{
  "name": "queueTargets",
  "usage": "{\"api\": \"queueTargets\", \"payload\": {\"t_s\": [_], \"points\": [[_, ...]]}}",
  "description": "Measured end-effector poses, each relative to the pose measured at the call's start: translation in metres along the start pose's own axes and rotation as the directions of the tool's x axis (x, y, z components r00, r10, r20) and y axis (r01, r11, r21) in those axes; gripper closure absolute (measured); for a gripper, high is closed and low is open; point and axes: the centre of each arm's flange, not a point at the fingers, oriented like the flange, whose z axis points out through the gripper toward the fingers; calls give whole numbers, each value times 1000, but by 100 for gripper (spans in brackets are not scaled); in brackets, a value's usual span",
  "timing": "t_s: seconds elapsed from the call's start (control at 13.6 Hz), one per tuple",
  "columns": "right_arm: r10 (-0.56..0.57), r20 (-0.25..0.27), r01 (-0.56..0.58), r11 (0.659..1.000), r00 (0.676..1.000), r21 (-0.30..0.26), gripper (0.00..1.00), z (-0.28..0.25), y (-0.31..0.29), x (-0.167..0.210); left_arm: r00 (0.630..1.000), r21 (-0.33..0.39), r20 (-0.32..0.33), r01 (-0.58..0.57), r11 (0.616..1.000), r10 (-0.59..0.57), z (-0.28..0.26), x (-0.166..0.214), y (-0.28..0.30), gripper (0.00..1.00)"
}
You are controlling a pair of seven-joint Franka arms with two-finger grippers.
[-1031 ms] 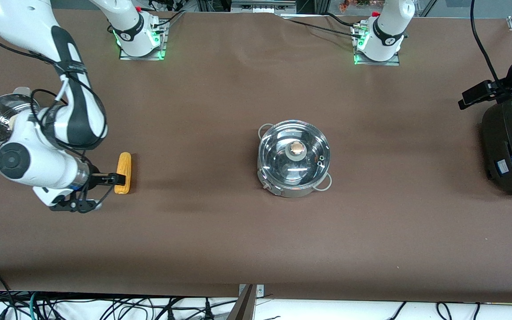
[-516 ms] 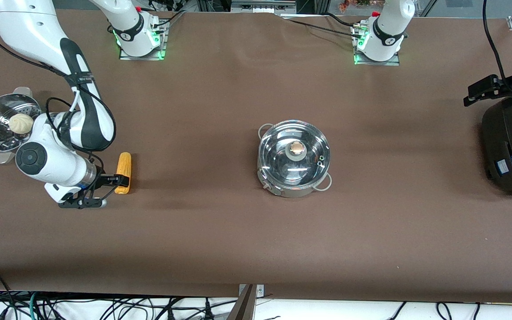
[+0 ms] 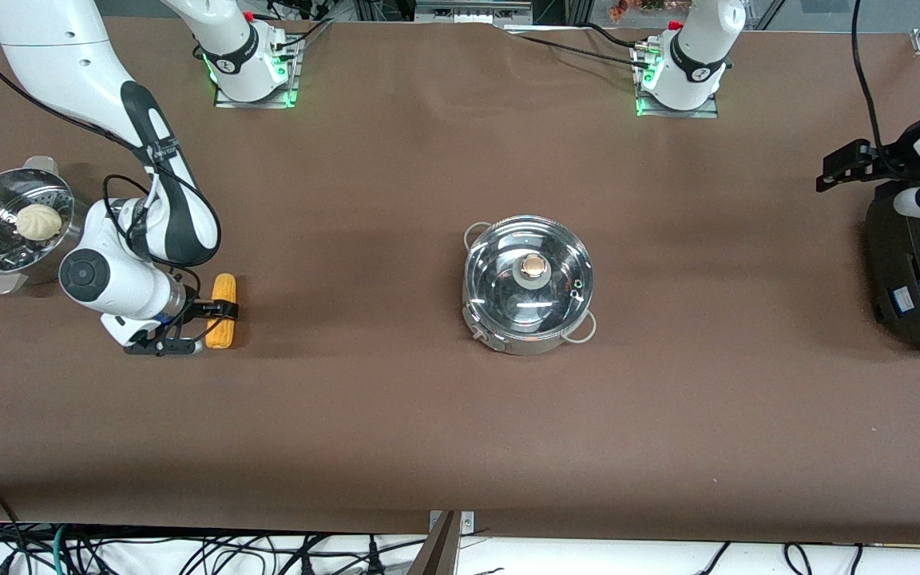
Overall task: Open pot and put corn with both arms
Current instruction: 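Grasp the corn with the right gripper while the left gripper reaches the lid knob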
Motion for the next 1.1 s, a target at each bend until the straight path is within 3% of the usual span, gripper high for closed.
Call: {"api": "queueTargets", "payload": {"t_s": [0.07, 0.22, 0.29, 0.66, 1.1], "points": [[1, 2, -1, 1000, 1000, 0, 0, 2, 1, -2, 1000, 1, 3, 17, 1000, -17, 2, 2, 17, 18], [1, 3, -1, 1000, 1000, -1, 0, 5, 1, -4, 998, 13, 3, 61, 998, -61, 8, 9, 66, 1], [1, 3, -1, 1000, 1000, -1, 0, 5, 1, -5, 997, 15, -4, 81, 997, -81, 12, 12, 92, 0], [1, 10, -1, 1000, 1000, -1, 0, 8, 1, -7, 991, -26, -24, 133, 991, -133, 43, 29, 180, 0], [-2, 18, 2, 1000, 1000, 1, 0, 11, -2, -11, 978, -45, -23, 207, 977, -208, 123, 36, 291, 0]]}}
